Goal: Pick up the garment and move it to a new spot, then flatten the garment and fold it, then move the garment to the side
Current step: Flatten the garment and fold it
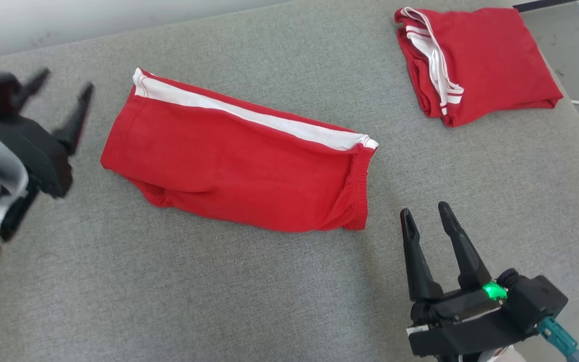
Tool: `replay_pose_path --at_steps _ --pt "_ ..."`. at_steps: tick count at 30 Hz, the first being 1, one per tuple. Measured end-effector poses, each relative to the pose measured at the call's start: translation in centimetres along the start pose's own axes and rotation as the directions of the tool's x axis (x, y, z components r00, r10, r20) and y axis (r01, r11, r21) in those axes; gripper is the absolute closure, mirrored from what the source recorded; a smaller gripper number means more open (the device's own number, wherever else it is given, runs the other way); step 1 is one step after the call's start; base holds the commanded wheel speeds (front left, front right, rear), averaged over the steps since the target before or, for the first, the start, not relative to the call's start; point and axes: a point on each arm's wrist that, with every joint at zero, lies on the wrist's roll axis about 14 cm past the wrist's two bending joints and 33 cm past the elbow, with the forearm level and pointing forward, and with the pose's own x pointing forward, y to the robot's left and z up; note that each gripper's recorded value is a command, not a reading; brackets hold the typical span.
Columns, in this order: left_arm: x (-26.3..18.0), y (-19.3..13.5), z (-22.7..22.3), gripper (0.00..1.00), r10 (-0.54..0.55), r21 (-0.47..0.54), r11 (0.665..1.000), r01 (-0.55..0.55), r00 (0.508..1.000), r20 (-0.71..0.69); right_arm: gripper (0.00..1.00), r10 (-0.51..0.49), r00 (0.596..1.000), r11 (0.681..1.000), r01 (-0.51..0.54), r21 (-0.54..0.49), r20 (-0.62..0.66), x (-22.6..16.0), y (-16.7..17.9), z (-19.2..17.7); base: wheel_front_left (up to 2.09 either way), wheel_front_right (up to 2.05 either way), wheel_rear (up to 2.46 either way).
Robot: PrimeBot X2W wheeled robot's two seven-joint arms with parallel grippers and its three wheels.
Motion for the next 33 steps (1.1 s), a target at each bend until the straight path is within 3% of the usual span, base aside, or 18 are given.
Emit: replay_pose_path --at_steps 7,13,17,22,23,24,25,33 --pt "-0.4 -1.3 -2.6 0.00 -0.050 -0.043 0.998 0.044 0.985 -0.162 0.00 0.017 1.000 1.000 -0.017 -0.014 -0.003 -0.3 0.7 -0.1 0.00 0.00 0.00" --pt "-0.6 -3.3 -5.9 0.00 -0.123 -0.105 0.990 0.095 0.941 -0.315 0.00 0.028 1.000 0.999 -0.028 -0.020 -0.002 0.3 0.9 -0.1 0.00 0.00 0.00" --pt "-1.3 -4.1 -9.5 0.00 -0.158 -0.131 0.985 0.110 0.882 -0.444 0.00 0.023 1.000 1.000 -0.023 -0.016 -0.011 0.4 0.8 -0.4 0.00 0.00 0.00" --pt "-1.1 -4.7 -10.6 0.00 -0.186 -0.165 0.979 0.119 0.850 -0.493 0.00 0.009 1.000 1.000 -0.009 -0.019 -0.015 0.4 0.3 -0.5 0.00 0.00 0.00" --pt "-1.1 -4.7 -10.6 0.05 -0.190 -0.168 0.978 0.121 0.847 -0.496 0.00 0.006 1.000 1.000 -0.006 -0.020 -0.015 0.4 0.2 -0.5 0.00 0.00 0.00" --pt "-1.0 -4.9 -10.4 0.78 -0.198 -0.171 0.977 0.129 0.849 -0.490 0.00 0.002 1.000 1.000 -0.002 -0.018 -0.015 0.3 0.1 -0.5 0.00 0.00 0.00" --pt "-1.0 -5.0 -10.3 1.00 -0.200 -0.171 0.976 0.132 0.851 -0.485 0.00 0.002 1.000 1.000 -0.002 -0.017 -0.015 0.3 0.1 -0.5 0.00 0.00 0.00" --pt "-1.2 -5.4 -7.7 1.00 -0.196 -0.189 0.973 0.130 0.900 -0.389 0.00 0.020 1.000 1.000 -0.020 -0.010 -0.003 0.5 0.7 -0.2 0.00 0.00 0.00"
